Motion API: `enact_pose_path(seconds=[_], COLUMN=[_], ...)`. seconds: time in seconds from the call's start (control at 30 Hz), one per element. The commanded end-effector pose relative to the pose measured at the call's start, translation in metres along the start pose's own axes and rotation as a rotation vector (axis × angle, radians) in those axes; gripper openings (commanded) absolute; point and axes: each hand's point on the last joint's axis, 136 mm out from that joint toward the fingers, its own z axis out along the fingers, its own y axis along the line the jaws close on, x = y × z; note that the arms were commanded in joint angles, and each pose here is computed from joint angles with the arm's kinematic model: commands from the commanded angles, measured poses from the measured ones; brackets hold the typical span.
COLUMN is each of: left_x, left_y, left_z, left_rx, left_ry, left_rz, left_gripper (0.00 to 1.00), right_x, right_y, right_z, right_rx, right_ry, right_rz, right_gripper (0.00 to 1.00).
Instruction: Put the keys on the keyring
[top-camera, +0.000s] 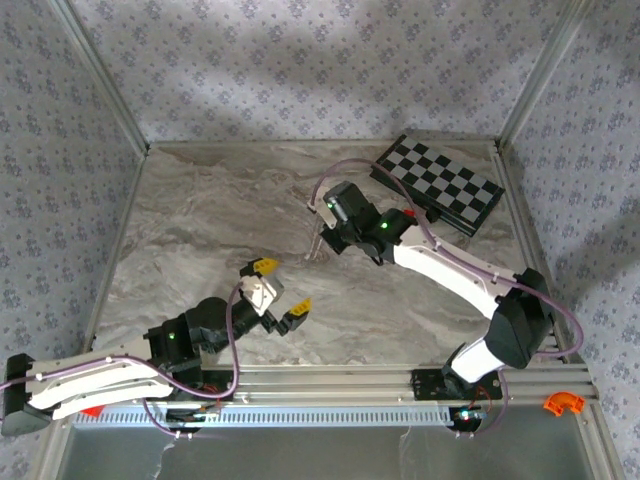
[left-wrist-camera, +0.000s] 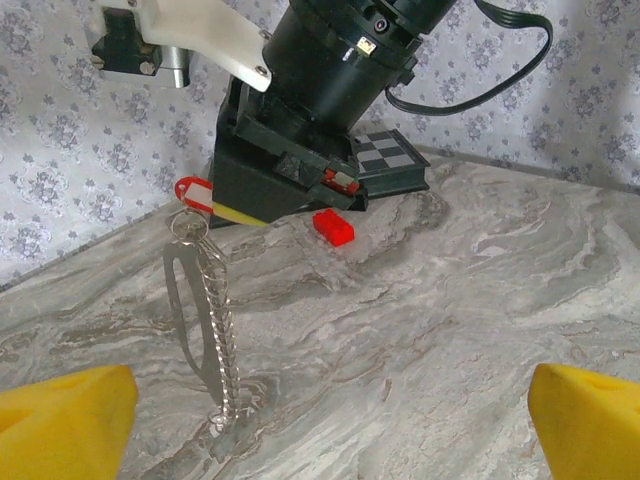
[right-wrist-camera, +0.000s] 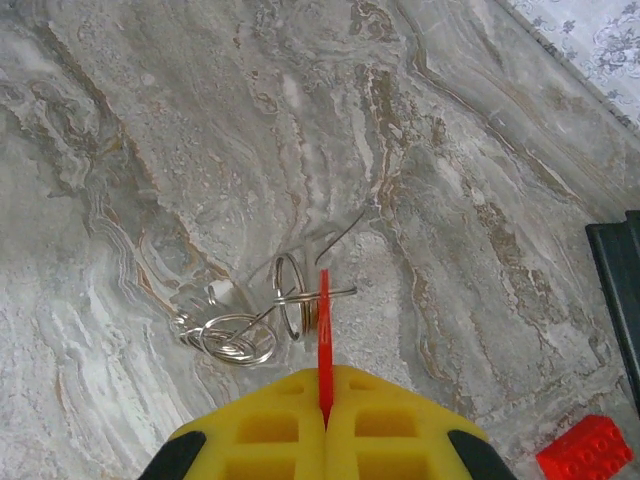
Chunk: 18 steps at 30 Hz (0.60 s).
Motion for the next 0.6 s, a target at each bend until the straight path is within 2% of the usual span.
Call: enact_pose_path(seconds=[0.0, 0.57], left_x=[0.0, -0.004], left_y=[0.007, 0.008], left_z=[-0.003, -0.001], left_rx=[-0.028, -0.018], left_ry=[-0.01, -0.021], left_rz=[-0.02, -0.015], left_gripper=[1.0, 1.0], right_x=[0.001, 0.028], right_y=[0.002, 0.009], right_z=[0.008, 0.01], right_rx=[-0.014, -0.049], right_ry=[-0.003, 0.058], right_rz=[0.044, 0.065], right_gripper=[0.0, 0.0])
